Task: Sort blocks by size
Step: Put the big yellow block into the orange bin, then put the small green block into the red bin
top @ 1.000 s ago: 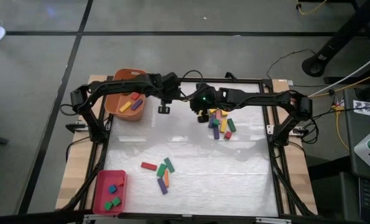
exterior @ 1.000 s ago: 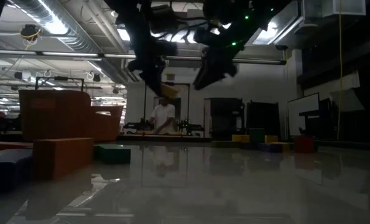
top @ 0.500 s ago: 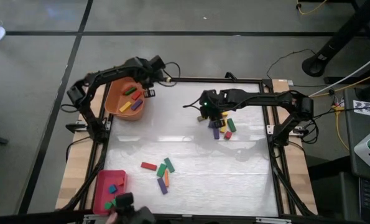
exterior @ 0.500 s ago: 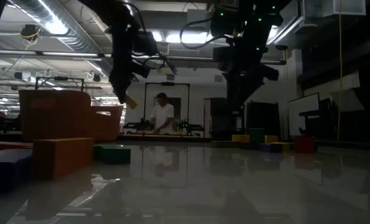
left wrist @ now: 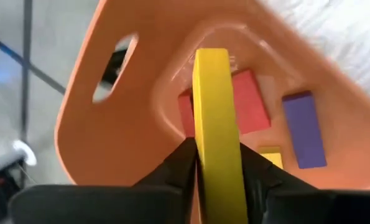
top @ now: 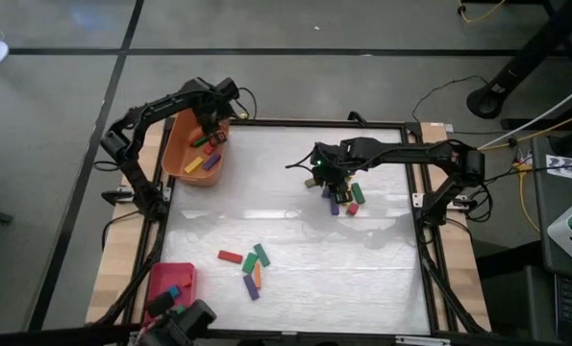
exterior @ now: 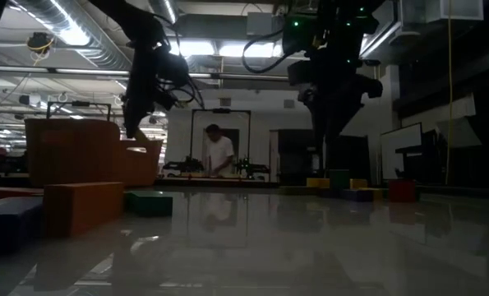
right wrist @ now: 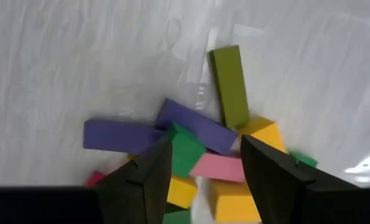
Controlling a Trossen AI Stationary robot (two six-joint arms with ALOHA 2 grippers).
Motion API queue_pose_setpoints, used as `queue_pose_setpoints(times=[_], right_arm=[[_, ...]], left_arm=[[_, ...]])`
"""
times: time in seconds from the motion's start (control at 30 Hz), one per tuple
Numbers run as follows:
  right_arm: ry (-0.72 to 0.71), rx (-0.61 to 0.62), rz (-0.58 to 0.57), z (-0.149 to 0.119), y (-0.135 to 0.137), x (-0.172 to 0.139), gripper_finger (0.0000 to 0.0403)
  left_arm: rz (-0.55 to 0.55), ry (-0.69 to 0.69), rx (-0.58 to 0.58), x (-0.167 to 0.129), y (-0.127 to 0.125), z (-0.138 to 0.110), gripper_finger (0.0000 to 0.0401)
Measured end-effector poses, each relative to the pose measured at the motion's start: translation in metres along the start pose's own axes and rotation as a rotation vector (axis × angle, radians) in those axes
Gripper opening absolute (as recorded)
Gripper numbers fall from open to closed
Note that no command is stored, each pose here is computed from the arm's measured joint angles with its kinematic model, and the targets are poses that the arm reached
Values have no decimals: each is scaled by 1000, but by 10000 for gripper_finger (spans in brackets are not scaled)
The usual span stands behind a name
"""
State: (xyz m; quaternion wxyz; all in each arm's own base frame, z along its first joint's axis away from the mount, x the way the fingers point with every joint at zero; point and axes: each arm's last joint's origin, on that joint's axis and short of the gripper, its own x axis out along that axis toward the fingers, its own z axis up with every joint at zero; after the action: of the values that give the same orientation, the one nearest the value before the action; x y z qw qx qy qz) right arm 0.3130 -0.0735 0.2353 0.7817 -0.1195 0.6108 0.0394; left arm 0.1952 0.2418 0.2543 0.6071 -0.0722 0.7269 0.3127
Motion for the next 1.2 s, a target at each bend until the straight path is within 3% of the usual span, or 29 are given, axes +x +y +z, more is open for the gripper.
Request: queue_pose_setpoints(times=[0.3,0.73,0.93,1.2], right_arm=[[38,106,17,-4,2,2,188],[49,268,43,-25,14,40,188],[61,281,-33,-27,13,43,188],[59,277,-36,-26,13,43,188]], left_arm=[[-13,16,-69,6,14,-5,108],[-13,18,-127,7,16,-6,118],[-13,18,-146,7,16,-6,118],[-12,18,-153,7,16,-6,118]])
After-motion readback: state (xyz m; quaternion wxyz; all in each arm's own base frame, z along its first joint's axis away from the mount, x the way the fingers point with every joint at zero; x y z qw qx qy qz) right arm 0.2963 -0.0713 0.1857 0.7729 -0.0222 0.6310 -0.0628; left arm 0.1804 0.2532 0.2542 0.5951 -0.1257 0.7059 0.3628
